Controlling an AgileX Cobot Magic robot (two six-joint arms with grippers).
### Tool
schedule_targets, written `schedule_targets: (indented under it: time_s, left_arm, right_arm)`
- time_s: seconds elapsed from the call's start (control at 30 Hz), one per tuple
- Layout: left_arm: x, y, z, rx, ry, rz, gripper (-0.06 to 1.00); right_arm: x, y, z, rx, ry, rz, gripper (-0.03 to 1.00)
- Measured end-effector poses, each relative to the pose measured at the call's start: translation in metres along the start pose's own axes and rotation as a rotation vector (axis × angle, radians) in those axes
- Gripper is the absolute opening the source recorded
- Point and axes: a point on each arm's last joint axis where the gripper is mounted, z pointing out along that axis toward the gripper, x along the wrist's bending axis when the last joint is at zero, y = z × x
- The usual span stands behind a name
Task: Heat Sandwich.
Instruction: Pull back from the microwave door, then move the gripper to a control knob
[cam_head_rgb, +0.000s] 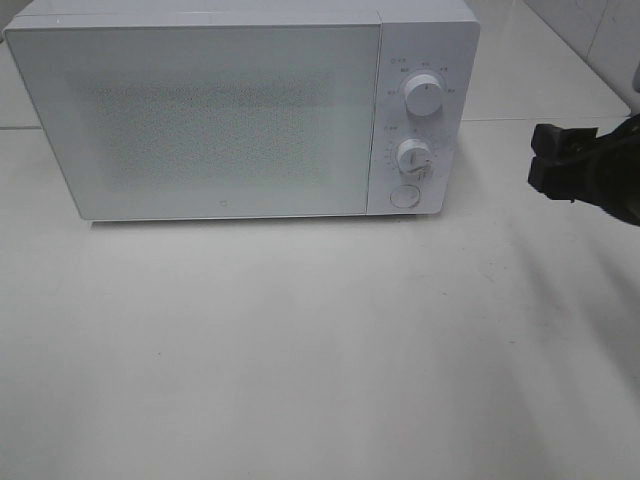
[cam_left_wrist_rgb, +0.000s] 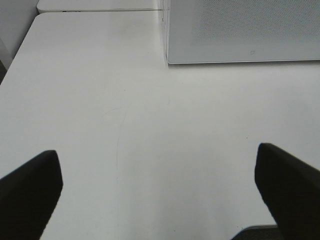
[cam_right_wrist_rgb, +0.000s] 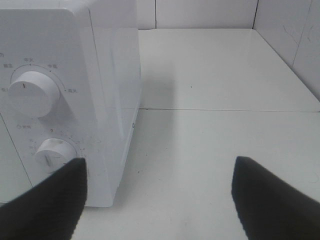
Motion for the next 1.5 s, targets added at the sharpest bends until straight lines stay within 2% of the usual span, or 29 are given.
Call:
schedule_targets:
  time_s: [0.37, 0.67, 1.5]
  left_arm:
    - [0.0, 0.0, 0.0, 0.0, 0.0, 0.0, 0.99]
    - [0.0, 0.0, 0.0, 0.0, 0.0, 0.0, 0.99]
    - [0.0, 0.0, 0.0, 0.0, 0.0, 0.0, 0.99]
  right_arm:
    - [0.038, -0.026, 0.011, -0.053, -0.011, -0.016, 0.77]
    - [0.064, -0.041, 0.026, -0.04, 0.02, -0.049, 0.77]
    - [0.101, -0.049, 0.087, -0.059, 0.021, -0.034, 0.77]
